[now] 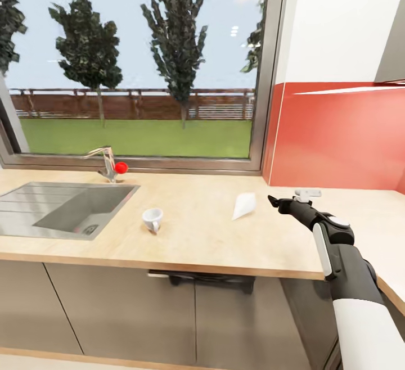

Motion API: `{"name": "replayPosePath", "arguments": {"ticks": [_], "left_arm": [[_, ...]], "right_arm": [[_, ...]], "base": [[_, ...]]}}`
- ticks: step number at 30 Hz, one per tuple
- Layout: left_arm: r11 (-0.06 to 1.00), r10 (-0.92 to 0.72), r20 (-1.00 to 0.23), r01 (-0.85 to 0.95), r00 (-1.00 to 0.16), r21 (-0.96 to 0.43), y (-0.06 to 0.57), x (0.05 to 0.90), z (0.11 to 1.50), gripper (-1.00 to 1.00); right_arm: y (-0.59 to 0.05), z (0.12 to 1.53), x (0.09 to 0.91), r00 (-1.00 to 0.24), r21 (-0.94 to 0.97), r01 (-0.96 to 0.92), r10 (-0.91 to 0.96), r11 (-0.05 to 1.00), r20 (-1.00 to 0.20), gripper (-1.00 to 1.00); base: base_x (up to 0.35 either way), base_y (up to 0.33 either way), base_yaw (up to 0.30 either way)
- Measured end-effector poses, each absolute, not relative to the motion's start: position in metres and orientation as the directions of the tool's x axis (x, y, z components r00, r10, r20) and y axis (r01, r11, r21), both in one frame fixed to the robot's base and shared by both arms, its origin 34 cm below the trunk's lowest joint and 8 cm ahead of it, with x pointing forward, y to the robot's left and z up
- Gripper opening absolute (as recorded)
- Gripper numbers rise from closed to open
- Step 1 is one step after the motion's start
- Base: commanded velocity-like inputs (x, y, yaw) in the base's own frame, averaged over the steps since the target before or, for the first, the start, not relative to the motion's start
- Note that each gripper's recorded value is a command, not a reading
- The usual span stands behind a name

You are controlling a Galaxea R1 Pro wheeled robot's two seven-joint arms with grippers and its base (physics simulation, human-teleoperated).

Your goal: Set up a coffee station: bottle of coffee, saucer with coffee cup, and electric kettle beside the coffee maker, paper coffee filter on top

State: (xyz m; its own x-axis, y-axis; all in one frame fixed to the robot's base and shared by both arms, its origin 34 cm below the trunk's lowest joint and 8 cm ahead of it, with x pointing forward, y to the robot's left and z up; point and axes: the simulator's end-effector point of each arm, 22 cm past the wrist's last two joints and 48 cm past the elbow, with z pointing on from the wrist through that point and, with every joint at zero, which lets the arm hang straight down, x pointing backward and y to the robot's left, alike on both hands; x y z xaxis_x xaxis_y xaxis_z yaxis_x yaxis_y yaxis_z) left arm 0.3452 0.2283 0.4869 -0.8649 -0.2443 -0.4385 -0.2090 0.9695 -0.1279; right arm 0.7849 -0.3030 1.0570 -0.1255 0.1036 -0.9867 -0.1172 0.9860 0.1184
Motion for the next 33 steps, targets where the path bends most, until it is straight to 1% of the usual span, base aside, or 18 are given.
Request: {"name": "replayPosePath", "arguments": {"ticks": [6, 14, 23, 33], "left_arm": [[0.969, -0.245, -0.439, -0.210, -0.864, -0.128, 0.229, 0.345, 0.487, 1.00], [0.969, -0.246, -0.440, -0.210, -0.864, -0.128, 0.229, 0.346, 0.487, 1.00], [0.969, -0.246, -0.440, -0.211, -0.864, -0.127, 0.229, 0.346, 0.487, 1.00], [0.969, -0.246, -0.440, -0.212, -0.864, -0.127, 0.229, 0.346, 0.487, 1.00]], "right_arm": [[-0.302, 1.056, 0.785, -0.128, 0.119, -0.118, 0.104, 0.986, -0.986, 1.00], [-0.300, 1.050, 0.786, -0.140, 0.123, -0.126, 0.105, 0.984, -0.985, 1.00], [-0.266, 1.039, 0.781, -0.175, 0.151, -0.275, 0.106, 0.949, -0.979, 1.00], [-0.256, 1.034, 0.779, -0.189, 0.163, -0.316, 0.106, 0.935, -0.976, 1.00]], "base": [[0.165, -0.108, 0.000], [0.050, -0.029, 0.000], [0.096, -0.004, 0.000], [0.019, 0.000, 0.000]]}}
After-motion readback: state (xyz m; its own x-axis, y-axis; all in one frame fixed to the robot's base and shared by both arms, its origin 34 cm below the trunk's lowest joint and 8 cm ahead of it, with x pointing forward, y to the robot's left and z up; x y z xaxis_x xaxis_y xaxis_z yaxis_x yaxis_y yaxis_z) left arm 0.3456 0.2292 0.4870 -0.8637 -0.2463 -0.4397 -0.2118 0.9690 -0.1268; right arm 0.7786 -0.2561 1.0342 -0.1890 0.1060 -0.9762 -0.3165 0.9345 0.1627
